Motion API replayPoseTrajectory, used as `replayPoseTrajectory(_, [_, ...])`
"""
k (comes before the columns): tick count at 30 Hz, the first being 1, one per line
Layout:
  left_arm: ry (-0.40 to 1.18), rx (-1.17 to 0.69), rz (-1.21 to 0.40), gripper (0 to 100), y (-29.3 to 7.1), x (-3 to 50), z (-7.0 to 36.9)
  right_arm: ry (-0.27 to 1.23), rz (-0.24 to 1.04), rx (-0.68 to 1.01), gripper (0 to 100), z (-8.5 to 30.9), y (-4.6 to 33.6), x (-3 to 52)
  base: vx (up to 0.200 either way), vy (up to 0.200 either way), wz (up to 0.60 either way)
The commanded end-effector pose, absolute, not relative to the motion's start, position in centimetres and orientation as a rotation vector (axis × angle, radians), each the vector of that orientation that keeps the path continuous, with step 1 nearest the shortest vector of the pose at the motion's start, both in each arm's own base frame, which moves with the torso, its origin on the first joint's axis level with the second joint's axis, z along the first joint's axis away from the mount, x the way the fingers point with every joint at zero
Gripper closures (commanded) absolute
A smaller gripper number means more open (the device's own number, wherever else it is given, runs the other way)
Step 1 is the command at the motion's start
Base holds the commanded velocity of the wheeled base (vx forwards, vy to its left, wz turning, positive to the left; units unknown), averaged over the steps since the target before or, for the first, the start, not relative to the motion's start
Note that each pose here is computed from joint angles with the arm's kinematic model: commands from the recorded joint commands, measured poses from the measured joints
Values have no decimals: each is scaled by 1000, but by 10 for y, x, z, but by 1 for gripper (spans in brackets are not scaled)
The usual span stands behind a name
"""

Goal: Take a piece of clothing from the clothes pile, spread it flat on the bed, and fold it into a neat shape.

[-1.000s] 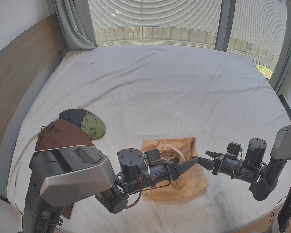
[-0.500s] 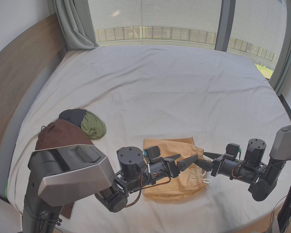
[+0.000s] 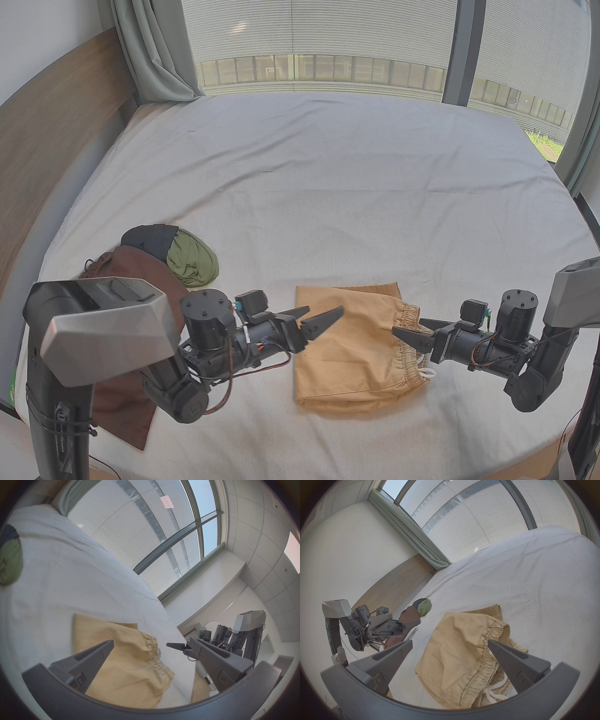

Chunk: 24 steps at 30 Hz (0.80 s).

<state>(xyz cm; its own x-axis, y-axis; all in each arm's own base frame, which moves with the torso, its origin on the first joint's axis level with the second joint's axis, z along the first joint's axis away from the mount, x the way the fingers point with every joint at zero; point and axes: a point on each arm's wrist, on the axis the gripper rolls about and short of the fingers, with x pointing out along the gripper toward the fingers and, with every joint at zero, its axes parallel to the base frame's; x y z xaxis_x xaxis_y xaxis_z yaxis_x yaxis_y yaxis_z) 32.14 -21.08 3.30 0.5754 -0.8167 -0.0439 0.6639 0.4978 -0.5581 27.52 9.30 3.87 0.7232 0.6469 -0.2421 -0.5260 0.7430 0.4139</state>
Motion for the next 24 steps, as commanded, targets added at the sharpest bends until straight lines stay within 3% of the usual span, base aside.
replayPoseTrajectory(1, [301,-493,-857,0,-175,323,43,408,603,337,0,22,89,290,0,0,0])
replayPoseTrajectory(8, [311,-479,-833,0,-158,314,49,415,549,357,0,9,89,304,0,0,0])
replayPoseTrajectory(15, [270,-378,-823,0,-150,314,48,411,550,389,0,8,92,310,0,0,0])
replayPoseTrajectory(24, [279,-378,-821,0,-149,313,46,409,558,390,0,3,97,316,0,0,0])
